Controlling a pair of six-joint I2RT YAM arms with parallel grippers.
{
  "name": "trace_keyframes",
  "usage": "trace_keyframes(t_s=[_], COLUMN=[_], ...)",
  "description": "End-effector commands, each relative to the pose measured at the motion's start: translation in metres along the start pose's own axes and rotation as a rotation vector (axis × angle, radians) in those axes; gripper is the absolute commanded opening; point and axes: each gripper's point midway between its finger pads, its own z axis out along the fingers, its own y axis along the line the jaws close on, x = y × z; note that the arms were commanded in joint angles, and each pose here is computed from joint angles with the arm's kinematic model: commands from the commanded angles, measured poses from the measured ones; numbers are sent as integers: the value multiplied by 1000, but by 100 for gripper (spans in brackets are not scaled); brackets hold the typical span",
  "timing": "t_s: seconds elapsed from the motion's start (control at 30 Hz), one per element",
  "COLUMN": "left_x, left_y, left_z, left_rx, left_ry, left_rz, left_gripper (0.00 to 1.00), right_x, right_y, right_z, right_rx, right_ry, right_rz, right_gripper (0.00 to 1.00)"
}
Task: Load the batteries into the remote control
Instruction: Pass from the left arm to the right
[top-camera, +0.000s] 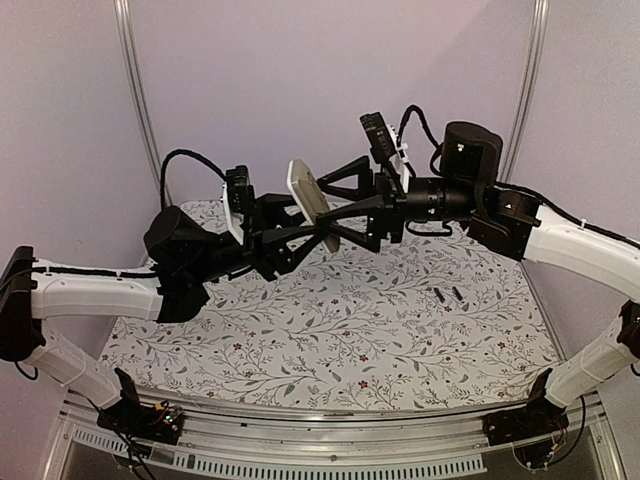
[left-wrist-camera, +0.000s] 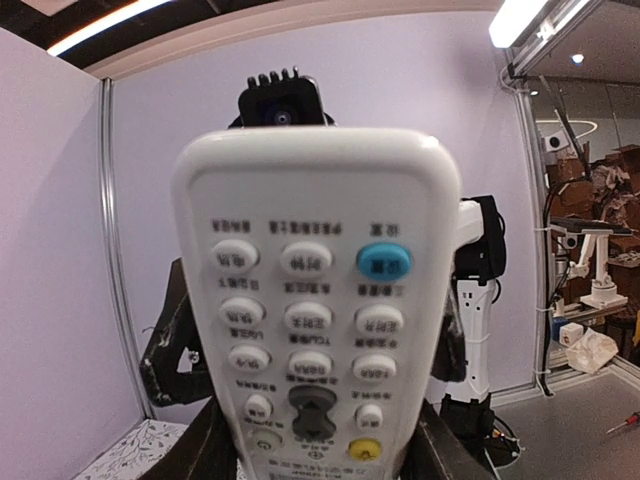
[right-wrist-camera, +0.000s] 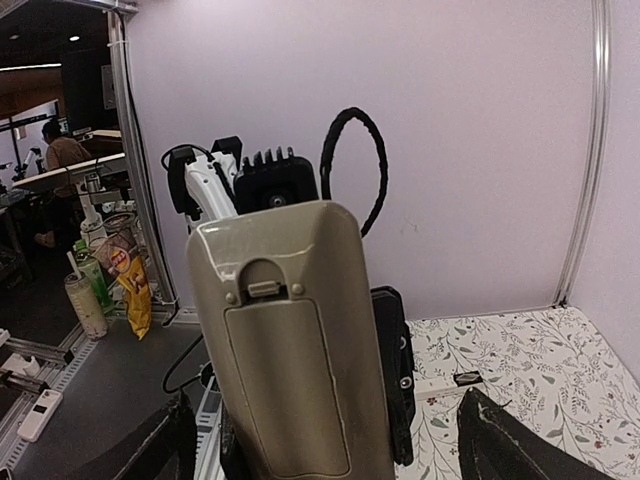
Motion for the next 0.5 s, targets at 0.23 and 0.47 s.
trace_keyframes(t_s=[0.23,0.47], left_x=[9,10], left_y=[0,3], left_z=[2,2], left_rx=[-15,-30], left_ry=[16,24], left_rz=[-6,-2], left_gripper=[0,0], right_x=[-19,-13], right_y=[-1,-1], right_z=[12,18], right_rx=[-22,-53], right_ry=[-48,-31], right_rz=[-16,5], right_gripper=[68,69])
